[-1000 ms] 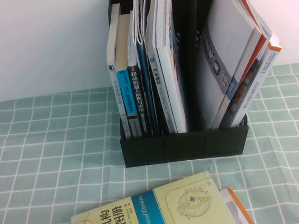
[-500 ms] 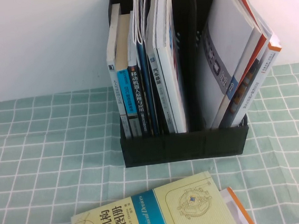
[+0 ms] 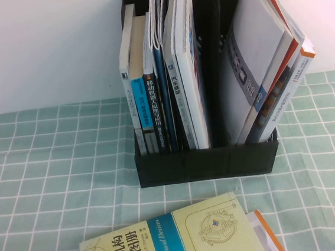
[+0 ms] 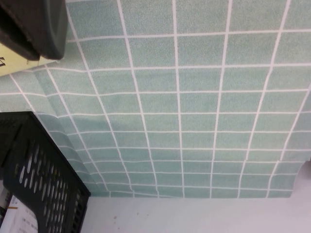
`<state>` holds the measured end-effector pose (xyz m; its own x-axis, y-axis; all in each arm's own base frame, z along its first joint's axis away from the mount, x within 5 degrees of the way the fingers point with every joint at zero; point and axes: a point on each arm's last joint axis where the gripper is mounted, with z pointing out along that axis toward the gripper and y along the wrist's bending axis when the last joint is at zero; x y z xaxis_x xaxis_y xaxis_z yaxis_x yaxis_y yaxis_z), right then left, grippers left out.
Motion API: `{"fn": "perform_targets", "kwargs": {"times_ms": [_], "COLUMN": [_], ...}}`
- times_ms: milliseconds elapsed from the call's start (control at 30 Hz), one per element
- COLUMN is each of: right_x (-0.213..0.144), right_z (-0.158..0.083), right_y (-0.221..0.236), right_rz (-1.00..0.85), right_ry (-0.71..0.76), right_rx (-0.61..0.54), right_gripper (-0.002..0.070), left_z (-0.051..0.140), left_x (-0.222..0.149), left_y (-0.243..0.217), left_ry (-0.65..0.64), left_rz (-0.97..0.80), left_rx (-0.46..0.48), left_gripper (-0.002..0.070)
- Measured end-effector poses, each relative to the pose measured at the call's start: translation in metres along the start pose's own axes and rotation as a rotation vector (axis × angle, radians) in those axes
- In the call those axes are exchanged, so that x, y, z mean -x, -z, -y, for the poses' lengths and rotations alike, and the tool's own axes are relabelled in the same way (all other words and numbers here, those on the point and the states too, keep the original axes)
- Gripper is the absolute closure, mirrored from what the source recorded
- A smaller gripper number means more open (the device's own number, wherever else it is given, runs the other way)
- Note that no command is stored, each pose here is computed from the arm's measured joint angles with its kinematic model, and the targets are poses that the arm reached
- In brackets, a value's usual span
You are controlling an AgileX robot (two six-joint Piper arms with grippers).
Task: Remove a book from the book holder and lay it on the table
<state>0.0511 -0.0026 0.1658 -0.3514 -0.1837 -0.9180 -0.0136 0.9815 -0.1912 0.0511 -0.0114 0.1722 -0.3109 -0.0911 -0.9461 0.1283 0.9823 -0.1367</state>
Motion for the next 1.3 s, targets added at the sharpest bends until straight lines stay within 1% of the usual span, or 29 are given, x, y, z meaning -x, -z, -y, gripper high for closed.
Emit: {"fn": "perform_targets", "kwargs": {"times_ms": [467, 1100, 1233, 1300], "right_x": [0.0, 0.0, 0.0, 0.0003], "right_z": [0.0001, -0.0001, 0.0001, 0.0005], "right_y": [0.0, 0.0, 0.0, 0.0], "right_rz": [0.0, 0.0, 0.0, 0.003], "right_ry": [0.002, -0.001, 0.002, 0.01], "right_rx": [-0.001, 0.001, -0.001, -0.005], "right_gripper": [0.0678, 0.0678, 0.0678, 0.0678], "left_z": [-0.0003, -0.0011, -0.0013, -0.0015], "left_x": [0.0, 0.0001, 0.0028, 0.007], "left_y": [0.0, 0.0, -0.0001, -0.0001], "left_ry": [-0.009, -0.051, -0.054, -0.055], "left_rz": [0.0, 0.001, 0.035, 0.086], "left_rx": [0.003, 0.012, 0.015, 0.017], "left_gripper": [0.0678, 0.0678, 0.0678, 0.0678]}}
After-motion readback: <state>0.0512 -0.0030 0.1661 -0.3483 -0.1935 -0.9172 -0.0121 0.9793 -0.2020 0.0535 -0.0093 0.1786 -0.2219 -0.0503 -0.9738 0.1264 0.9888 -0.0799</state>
